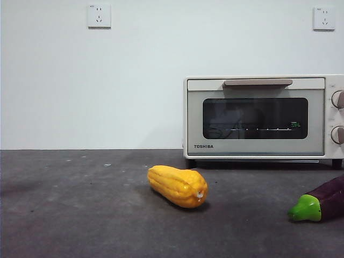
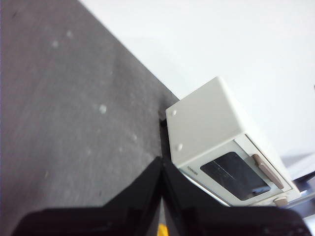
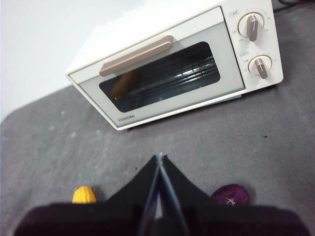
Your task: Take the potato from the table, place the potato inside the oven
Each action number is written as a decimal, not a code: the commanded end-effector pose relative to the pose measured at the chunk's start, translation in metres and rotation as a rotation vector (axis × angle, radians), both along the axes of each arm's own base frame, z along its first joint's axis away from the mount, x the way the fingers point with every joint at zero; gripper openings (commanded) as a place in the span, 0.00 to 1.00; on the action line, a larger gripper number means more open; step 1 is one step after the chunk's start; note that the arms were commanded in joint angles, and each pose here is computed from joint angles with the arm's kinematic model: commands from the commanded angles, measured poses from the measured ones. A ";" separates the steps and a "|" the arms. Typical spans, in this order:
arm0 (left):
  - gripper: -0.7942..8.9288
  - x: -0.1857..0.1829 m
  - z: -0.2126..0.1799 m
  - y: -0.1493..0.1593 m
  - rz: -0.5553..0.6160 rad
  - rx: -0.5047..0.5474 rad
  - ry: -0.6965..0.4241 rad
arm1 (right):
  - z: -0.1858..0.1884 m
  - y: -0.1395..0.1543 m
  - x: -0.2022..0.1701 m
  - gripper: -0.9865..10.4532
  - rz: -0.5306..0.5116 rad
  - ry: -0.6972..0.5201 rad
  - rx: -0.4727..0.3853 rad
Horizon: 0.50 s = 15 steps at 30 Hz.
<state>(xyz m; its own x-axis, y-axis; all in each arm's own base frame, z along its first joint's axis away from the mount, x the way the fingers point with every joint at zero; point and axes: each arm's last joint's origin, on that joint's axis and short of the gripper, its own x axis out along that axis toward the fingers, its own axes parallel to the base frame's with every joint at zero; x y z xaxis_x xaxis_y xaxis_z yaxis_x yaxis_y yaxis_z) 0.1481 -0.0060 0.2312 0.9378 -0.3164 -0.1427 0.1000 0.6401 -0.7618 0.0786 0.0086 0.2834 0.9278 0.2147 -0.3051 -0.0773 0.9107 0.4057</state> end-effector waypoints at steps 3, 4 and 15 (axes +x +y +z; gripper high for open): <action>0.08 0.028 0.027 -0.006 -0.088 0.097 -0.019 | 0.016 0.000 0.008 0.09 0.003 0.046 -0.047; 0.08 0.035 0.032 -0.008 -0.099 0.097 -0.015 | 0.019 0.000 0.010 0.09 -0.004 0.062 -0.063; 0.08 0.112 0.072 -0.057 -0.339 0.095 0.002 | 0.055 -0.004 0.002 0.09 -0.072 0.016 -0.197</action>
